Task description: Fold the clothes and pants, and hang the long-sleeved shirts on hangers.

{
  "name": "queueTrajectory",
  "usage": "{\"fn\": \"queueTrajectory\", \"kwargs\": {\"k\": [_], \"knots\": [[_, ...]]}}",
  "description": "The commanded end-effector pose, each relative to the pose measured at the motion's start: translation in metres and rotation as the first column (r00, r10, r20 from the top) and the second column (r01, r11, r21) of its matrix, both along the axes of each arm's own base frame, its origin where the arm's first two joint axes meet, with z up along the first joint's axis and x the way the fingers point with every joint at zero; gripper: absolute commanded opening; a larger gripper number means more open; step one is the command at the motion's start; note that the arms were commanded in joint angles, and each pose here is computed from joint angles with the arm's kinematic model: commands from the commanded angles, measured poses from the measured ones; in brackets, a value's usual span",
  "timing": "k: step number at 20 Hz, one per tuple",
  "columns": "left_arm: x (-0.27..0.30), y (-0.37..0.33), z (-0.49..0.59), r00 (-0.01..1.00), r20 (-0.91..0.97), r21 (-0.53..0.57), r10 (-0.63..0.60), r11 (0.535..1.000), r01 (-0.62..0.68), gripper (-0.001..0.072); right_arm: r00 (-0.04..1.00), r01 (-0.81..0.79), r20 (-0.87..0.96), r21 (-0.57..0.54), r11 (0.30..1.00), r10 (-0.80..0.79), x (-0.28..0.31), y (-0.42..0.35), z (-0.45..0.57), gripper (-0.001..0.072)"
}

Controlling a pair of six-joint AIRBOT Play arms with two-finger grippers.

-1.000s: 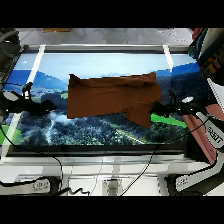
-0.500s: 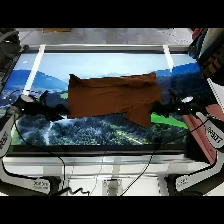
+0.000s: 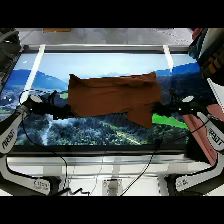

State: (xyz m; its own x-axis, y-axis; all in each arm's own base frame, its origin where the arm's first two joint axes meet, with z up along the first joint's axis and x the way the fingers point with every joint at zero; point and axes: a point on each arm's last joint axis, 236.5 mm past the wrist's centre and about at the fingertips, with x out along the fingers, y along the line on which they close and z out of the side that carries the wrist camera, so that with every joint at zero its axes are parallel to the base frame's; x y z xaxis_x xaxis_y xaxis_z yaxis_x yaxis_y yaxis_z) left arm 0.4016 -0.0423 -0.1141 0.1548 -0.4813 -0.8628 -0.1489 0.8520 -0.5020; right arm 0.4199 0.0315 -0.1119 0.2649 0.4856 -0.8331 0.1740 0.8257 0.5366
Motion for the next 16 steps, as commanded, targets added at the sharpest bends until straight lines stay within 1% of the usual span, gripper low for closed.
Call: {"fn": "queueTrajectory", "kwargs": {"k": [1,4,7,11,13,14,16], "knots": [[0.006,0.033,0.039,0.995,0.1,0.052,0.014,0.998,-0.02,0.0012,0.996,-0.051,0.067,-0.045,0.998,0.053,-0.004,-0.002,0.043,0.0023],[0.002,0.073,0.09,0.975,0.214,0.089,0.052,0.993,-0.073,0.0011,0.989,-0.082,0.117,-0.054,0.995,0.087,-0.017,0.004,0.089,0.0023],[-0.019,0.076,0.118,0.973,0.233,0.1,-0.01,0.995,-0.014,0.0011,0.982,-0.102,0.152,-0.046,0.994,0.108,-0.035,0.024,0.124,0.0023],[-0.058,0.065,0.115,0.985,0.168,0.099,-0.048,0.995,0.031,0.0011,0.986,-0.085,0.14,-0.066,0.994,0.094,-0.09,0.041,0.133,0.0023],[-0.085,0.063,0.109,0.988,0.144,0.133,-0.06,0.99,0.04,0.0011,0.988,-0.059,0.139,-0.072,0.996,0.069,-0.125,0.043,0.132,0.0023],[-0.096,0.062,0.108,0.988,0.146,0.149,-0.059,0.988,0.037,0.0011,0.989,-0.05,0.136,-0.066,0.997,0.059,-0.141,0.046,0.132,0.0023],[-0.109,0.058,0.116,0.981,0.192,0.167,-0.017,0.986,-0.015,0.0011,0.987,-0.02,0.157,-0.05,0.999,0.027,-0.168,0.052,0.138,0.0023]]}}
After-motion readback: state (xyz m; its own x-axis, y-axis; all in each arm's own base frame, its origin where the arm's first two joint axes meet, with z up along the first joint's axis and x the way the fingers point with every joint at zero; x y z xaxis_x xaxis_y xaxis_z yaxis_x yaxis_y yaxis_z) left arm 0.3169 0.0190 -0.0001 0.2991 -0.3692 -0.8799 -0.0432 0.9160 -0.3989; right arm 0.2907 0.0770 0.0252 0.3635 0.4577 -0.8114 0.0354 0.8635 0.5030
